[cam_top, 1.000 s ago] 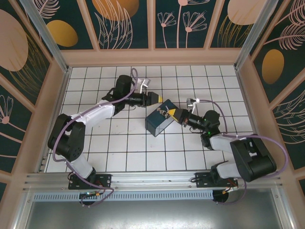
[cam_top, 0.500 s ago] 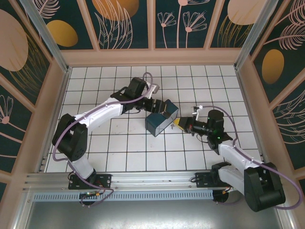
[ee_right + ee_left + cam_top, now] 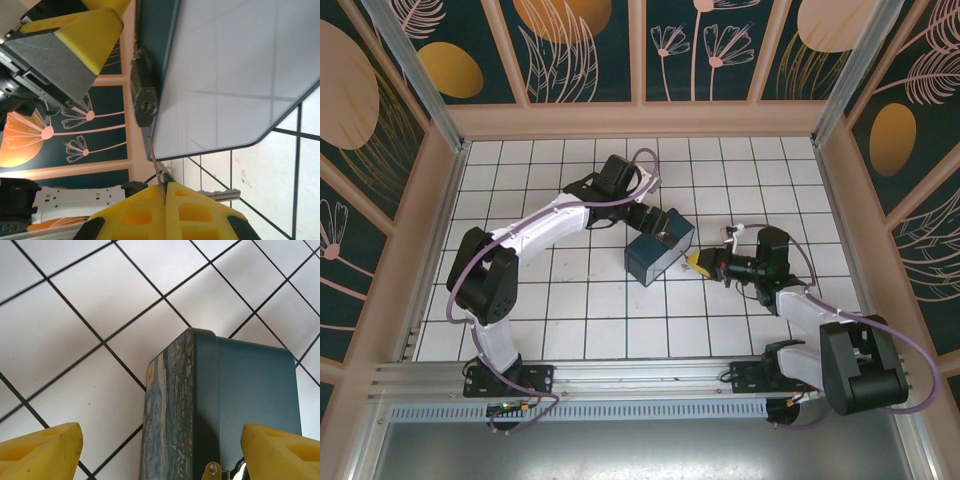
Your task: Unlock the padlock with the key
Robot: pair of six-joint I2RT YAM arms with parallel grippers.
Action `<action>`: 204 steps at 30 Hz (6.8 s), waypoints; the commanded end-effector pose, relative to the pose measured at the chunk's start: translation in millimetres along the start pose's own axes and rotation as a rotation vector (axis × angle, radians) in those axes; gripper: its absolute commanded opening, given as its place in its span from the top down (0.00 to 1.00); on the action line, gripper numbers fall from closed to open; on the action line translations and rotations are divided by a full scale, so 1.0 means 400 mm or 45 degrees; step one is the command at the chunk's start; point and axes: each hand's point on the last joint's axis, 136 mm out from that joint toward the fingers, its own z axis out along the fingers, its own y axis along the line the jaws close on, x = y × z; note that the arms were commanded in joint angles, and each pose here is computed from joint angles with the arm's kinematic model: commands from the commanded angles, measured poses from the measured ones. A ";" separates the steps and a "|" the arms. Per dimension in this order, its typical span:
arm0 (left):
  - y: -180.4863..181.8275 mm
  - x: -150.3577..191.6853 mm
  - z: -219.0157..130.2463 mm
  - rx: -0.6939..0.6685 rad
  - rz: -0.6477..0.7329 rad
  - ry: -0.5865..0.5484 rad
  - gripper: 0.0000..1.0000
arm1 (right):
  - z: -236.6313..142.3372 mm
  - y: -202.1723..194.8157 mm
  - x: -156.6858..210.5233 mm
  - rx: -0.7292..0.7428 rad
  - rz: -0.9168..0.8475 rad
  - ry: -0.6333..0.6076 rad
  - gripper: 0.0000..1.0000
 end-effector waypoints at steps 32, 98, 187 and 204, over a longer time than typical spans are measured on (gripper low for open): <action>-0.024 -0.042 0.047 0.244 0.375 -0.015 0.20 | 0.015 0.024 -0.048 -0.080 0.118 0.221 1.00; -0.028 0.009 -0.037 0.241 -0.010 0.052 0.19 | 0.052 0.026 -0.013 -0.026 0.035 0.286 1.00; -0.179 0.105 -0.013 0.895 1.390 0.017 0.22 | 0.012 0.010 -0.080 0.084 -0.048 0.201 1.00; -0.186 0.120 -0.015 0.966 1.357 0.044 0.53 | 0.017 0.008 -0.060 0.101 -0.047 0.215 1.00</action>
